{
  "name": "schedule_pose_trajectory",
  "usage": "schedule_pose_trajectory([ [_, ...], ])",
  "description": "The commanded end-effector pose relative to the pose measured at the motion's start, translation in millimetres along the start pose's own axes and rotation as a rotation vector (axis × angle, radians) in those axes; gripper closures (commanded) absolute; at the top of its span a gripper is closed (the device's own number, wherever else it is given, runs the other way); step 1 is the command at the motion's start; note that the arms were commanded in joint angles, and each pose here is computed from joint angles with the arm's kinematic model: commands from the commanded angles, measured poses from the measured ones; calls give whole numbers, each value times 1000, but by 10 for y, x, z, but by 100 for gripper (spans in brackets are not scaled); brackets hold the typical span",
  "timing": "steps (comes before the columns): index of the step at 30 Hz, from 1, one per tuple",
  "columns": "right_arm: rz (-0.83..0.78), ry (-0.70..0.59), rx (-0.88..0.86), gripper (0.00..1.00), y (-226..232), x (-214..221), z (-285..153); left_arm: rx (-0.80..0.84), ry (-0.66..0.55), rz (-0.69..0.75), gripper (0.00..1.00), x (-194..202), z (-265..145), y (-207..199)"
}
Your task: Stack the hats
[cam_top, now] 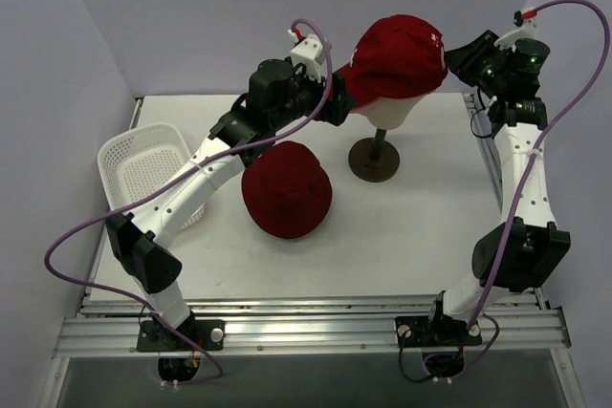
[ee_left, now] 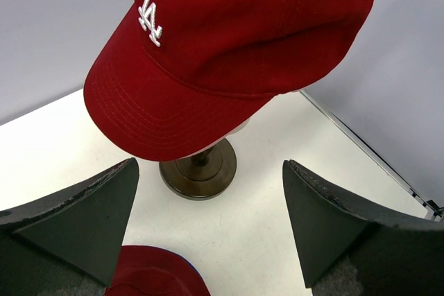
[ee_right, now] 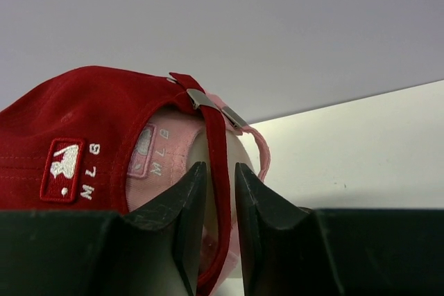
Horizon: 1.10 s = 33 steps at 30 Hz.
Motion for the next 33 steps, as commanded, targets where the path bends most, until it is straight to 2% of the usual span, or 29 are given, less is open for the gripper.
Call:
schedule_pose_trajectory([
  [1,-35,-46,-35,80,99,-137,55,40,-51,-12,7,-105,-15,-41],
  [10,-14,-21,-3,91,12,-13,266,37,-42,-16,7,-40,57,-12],
  [19,6,68,38,92,-139,289,457,33,-30,-21,7,18,134,34],
  [33,10,142,85,88,-245,435,550,3,-17,-33,7,87,204,176],
])
Point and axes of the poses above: each gripper's point midway between its finger pads, its own z axis out along the fingers, its own y axis along the line the jaws close on, x = y × z, the point moved 8 cm from there along -z, back along the fingers, and after that the axes turned 10 degrees about -z, right-handed, at the moved point
